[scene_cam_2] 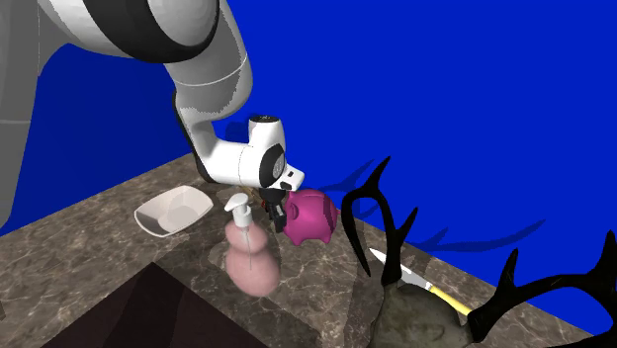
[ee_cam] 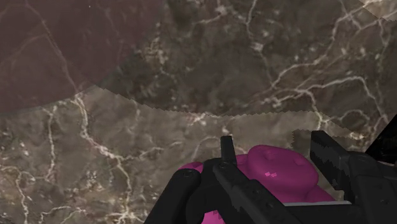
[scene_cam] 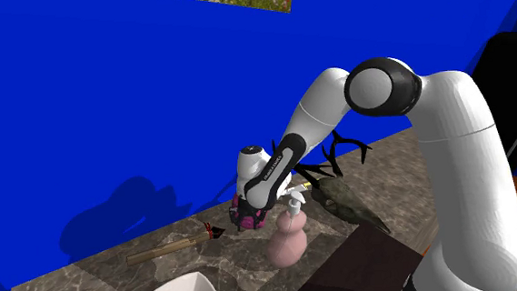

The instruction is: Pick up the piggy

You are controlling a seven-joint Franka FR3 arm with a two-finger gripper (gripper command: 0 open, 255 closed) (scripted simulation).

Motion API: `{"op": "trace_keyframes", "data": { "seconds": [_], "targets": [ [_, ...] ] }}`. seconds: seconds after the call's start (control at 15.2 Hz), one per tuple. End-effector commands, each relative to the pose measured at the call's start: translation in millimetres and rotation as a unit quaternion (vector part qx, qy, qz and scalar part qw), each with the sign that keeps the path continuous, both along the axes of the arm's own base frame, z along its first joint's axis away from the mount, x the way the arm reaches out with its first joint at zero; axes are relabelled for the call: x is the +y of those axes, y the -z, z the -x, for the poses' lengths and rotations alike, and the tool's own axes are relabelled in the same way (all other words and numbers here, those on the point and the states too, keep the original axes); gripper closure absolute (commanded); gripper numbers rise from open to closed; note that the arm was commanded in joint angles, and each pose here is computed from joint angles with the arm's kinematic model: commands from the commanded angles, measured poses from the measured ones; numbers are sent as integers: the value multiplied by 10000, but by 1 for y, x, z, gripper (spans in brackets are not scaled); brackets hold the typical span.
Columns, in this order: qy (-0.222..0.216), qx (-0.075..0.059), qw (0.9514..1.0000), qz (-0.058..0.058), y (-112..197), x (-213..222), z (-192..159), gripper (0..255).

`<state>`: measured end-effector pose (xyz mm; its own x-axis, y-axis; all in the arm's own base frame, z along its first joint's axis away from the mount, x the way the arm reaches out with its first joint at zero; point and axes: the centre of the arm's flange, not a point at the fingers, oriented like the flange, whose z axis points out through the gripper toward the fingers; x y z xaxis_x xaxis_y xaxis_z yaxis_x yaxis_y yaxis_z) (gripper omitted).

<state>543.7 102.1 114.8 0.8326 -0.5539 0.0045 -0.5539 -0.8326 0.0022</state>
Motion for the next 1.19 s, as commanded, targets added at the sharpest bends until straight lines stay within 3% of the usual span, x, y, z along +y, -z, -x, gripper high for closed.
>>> {"op": "trace_keyframes", "data": {
  "seconds": [0.0,1.12],
  "targets": [
    [-2,5,10000,0,1,0,0,255],
    [-3,5,10000,0,-79,0,0,255]
  ]
}}
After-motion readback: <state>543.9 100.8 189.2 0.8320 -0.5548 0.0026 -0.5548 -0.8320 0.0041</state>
